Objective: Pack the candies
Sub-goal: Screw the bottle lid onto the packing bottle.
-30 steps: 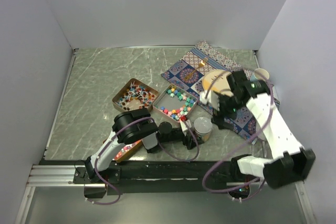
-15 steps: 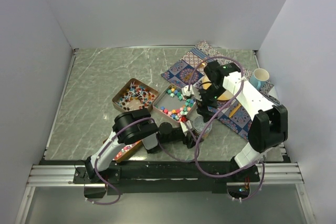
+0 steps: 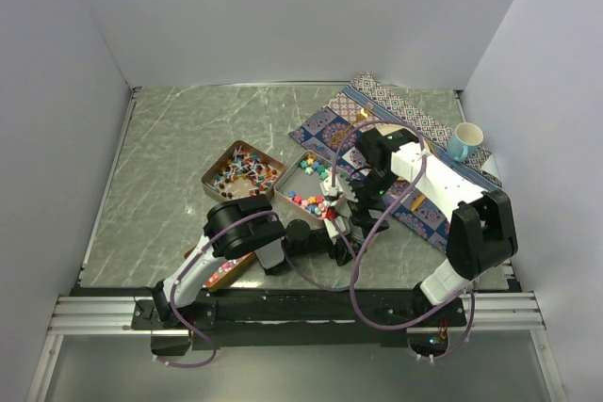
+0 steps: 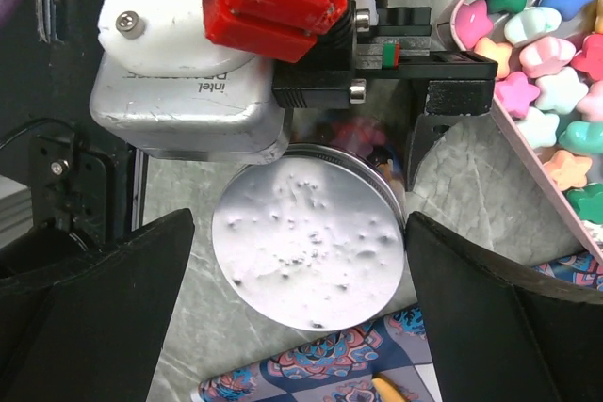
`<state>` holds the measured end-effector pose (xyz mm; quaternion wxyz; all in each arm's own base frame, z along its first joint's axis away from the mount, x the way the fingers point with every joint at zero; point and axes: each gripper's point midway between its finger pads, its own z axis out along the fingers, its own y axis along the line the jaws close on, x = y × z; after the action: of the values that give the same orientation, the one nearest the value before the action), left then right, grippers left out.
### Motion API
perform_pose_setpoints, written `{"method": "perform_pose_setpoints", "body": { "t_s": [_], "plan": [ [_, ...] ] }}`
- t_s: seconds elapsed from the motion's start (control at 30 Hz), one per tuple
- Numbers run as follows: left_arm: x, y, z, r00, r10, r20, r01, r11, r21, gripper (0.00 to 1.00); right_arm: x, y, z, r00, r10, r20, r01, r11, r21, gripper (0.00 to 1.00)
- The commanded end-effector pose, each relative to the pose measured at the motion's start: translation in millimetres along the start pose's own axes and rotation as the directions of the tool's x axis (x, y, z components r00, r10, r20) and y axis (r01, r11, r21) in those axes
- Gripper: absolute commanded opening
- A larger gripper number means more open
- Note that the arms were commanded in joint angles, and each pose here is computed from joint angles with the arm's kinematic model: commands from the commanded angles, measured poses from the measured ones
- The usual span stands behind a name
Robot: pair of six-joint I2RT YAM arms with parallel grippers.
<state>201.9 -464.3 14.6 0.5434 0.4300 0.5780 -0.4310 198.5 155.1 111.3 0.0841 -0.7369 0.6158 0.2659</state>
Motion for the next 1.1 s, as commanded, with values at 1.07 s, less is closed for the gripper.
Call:
{"method": "perform_pose_setpoints", "body": {
  "t_s": [1.07],
  "plan": [
    [58.7, 10.9, -23.1, 0.987, -0.111, -0.117, 0.101, 0.991, -0.090, 0.51, 15.7, 43.9, -54.5, 0.991, 0.129, -0.015, -0.121, 0.959, 0.256, 1.00]
  ]
}}
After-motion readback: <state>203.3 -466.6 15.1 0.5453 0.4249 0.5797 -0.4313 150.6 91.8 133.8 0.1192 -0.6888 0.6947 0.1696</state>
